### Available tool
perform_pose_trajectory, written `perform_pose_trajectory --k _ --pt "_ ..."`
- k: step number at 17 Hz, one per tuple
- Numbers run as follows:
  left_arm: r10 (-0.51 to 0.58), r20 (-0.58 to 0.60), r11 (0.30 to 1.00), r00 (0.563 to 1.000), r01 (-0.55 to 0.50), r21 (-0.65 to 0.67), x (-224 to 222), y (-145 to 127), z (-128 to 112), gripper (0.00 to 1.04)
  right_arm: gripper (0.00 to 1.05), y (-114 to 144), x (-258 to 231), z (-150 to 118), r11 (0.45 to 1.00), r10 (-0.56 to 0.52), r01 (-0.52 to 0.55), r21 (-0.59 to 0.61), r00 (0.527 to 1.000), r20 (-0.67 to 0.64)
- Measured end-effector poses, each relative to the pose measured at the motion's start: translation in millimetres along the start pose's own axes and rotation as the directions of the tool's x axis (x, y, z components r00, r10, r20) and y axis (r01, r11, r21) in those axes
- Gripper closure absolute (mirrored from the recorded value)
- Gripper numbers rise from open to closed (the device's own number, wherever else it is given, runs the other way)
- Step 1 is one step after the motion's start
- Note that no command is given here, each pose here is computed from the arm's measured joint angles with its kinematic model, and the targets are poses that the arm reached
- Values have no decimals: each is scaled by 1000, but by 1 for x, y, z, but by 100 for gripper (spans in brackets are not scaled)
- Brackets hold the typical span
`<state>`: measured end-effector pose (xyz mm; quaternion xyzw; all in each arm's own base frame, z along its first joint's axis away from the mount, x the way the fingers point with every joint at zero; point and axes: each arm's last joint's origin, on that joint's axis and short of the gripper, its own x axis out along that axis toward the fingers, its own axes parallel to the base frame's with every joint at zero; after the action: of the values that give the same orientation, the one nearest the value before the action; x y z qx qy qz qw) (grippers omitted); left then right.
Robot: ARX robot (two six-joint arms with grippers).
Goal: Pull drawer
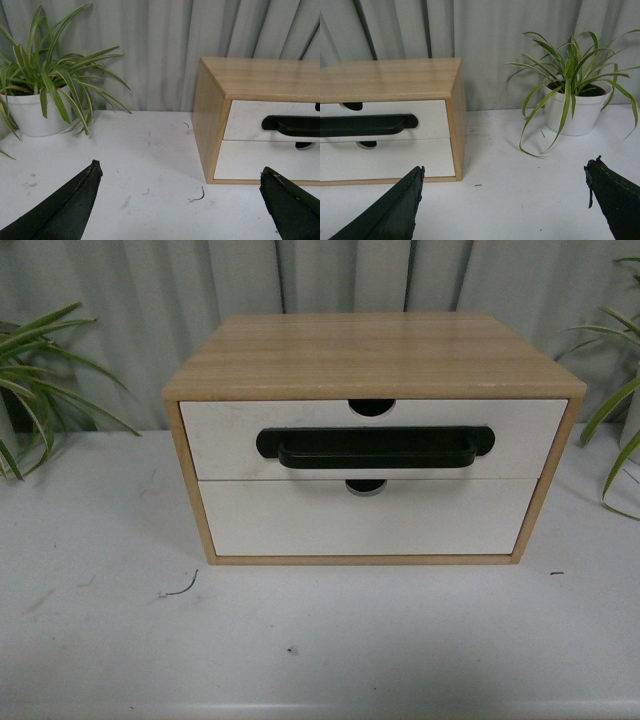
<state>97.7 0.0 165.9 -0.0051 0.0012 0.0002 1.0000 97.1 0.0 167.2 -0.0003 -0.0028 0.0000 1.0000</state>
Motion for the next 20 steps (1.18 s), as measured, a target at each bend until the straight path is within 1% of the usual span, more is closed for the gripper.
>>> perform_pose_trajectory --k 4,5,6,7,8,9,10,11,12,14,15,17,18,20 --pt "0 0 1000 1000 0 0 0 0 0 7 6 0 0 0 1000 0 0 0 1000 0" --pt "15 -32 1000 999 -15 -5 0 0 -1 7 6 0 0 0 1000 0 0 0 1000 0" --pt "89 -162 995 983 -93 -21 0 -3 -2 7 6 0 0 -1 1000 -10 10 6 1000 -13" --pt "171 -252 983 953 -181 -20 4 -8 6 7 6 -1 5 -3 997 -64 70 46 992 -107" --pt "214 -208 974 954 -226 -35 8 -10 17 7 6 -2 15 0 994 -77 85 66 990 -122" --pt "228 -135 968 964 -239 -77 15 -10 35 7 6 -2 27 8 995 -64 72 76 993 -98" --pt "222 -113 968 968 -233 -90 25 -11 42 7 6 -2 37 16 996 -50 56 76 996 -76" --pt "214 -110 970 971 -224 -92 32 -13 43 7 6 0 49 25 997 -31 35 76 998 -54" --pt "187 -110 976 976 -198 -95 43 -15 44 7 6 1 63 33 997 -15 18 69 999 -34" --pt "127 -83 986 988 -135 -100 76 -23 56 7 6 7 107 52 999 24 -23 34 1000 -19" --pt "94 -55 990 994 -99 -101 103 -29 69 7 6 14 136 65 999 51 -51 2 999 -9" --pt "31 -59 996 998 -36 -78 134 -37 76 7 6 30 170 79 991 111 -110 -80 994 2" --pt "-53 -110 998 993 50 -32 156 -46 76 7 6 43 187 85 971 182 -179 -158 983 7" --pt "-203 -189 975 961 215 45 178 -63 74 7 6 59 200 88 911 296 -285 -299 955 -11"
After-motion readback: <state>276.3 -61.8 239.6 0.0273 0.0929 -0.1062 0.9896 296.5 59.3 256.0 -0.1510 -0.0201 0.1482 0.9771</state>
